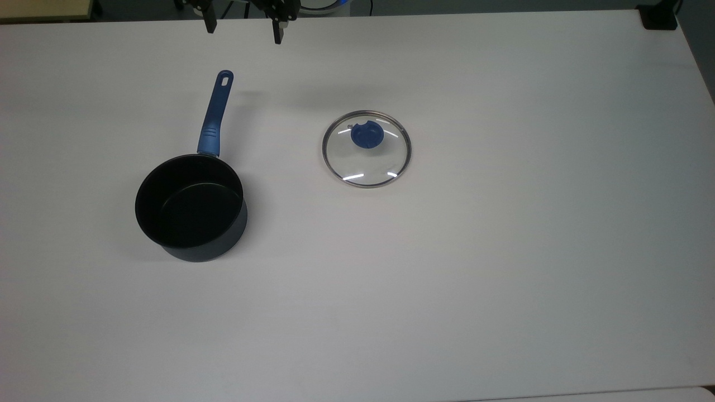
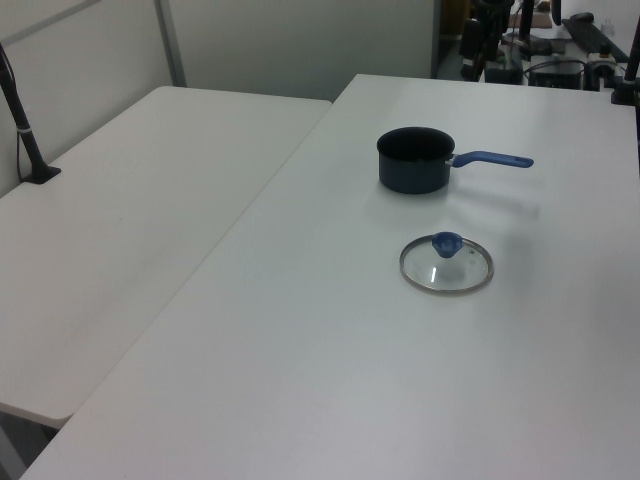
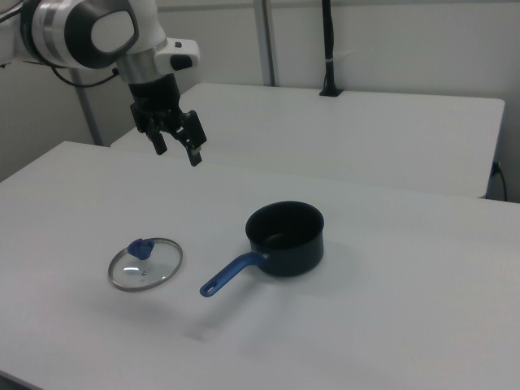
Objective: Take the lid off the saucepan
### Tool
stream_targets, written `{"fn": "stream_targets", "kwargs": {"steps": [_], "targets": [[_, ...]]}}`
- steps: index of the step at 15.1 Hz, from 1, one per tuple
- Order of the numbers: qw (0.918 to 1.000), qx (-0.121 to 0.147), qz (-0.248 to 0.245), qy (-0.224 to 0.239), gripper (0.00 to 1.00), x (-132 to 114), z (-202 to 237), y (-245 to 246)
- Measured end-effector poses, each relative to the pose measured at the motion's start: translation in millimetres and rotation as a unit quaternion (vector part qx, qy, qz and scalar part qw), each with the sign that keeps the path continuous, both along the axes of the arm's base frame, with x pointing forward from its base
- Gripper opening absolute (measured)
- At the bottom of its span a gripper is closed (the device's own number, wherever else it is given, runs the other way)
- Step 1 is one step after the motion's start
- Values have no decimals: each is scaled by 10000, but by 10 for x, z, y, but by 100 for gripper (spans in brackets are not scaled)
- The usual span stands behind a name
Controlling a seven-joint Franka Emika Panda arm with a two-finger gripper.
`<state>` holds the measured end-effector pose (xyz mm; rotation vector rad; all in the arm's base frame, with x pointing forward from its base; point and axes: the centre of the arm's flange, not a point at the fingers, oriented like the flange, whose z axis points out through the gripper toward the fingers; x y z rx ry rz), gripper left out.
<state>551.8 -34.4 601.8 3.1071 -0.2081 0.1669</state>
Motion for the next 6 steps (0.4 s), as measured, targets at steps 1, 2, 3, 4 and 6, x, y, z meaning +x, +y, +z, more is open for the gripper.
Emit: {"fn": "stream_targets", "kwargs": {"steps": [1, 2, 3, 4, 6], "targets": [[10000, -11, 78, 2, 100, -2, 1, -28], [9999, -17, 110, -8, 100, -2, 12, -66], [9999, -21, 108, -40, 100, -2, 45, -101], [9999, -24, 91, -85, 100, 0, 89, -126], [9999, -26, 90, -111, 100, 2, 115, -126]]}}
